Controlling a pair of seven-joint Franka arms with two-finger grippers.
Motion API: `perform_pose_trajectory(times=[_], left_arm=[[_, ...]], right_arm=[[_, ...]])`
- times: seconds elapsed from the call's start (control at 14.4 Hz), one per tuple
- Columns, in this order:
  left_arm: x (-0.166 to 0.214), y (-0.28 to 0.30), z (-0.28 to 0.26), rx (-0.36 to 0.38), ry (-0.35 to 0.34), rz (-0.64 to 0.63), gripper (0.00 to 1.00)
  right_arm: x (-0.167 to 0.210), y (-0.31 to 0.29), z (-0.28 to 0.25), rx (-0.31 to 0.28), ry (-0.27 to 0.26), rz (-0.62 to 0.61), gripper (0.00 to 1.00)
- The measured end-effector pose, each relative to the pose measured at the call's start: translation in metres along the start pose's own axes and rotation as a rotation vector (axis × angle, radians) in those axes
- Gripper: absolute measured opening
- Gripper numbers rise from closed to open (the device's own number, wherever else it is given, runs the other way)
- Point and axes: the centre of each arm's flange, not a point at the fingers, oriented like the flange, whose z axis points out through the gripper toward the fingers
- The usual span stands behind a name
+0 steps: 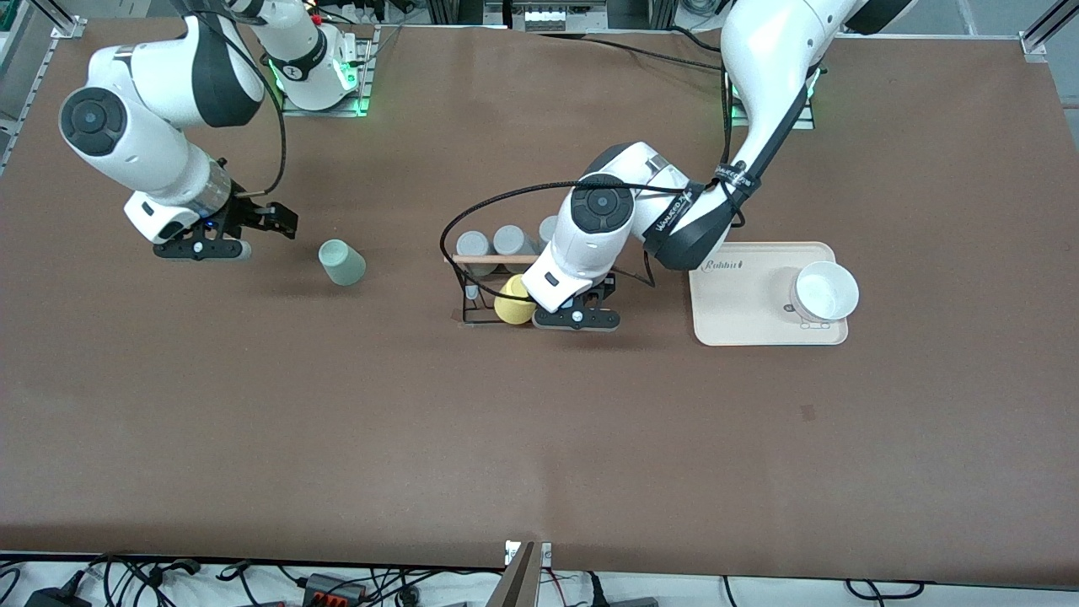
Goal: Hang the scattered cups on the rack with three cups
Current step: 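Lower the blue cup into the rack while the right gripper grasps the mint cup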
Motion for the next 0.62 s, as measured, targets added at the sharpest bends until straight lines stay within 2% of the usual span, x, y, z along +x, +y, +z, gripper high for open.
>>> perform_pose_trajectory(times=[0.21, 0.49, 0.62], left_arm=[[0.001, 0.000, 0.010, -0.007, 0.000, -0.001, 0.67], [0.000, -0.001, 0.017, -0.002, -0.008, -0.001, 0.67], [0.000, 0.000, 0.017, -0.002, -0.008, -0.001, 0.79]], right_arm=[[0.009, -0.018, 0.025, 0.001, 0.019, 0.024, 1.00], [0.014, -0.043, 0.056, -0.002, 0.018, 0.029, 1.00], [0.011, -0.046, 0.069, -0.002, 0.018, 0.027, 1.00]])
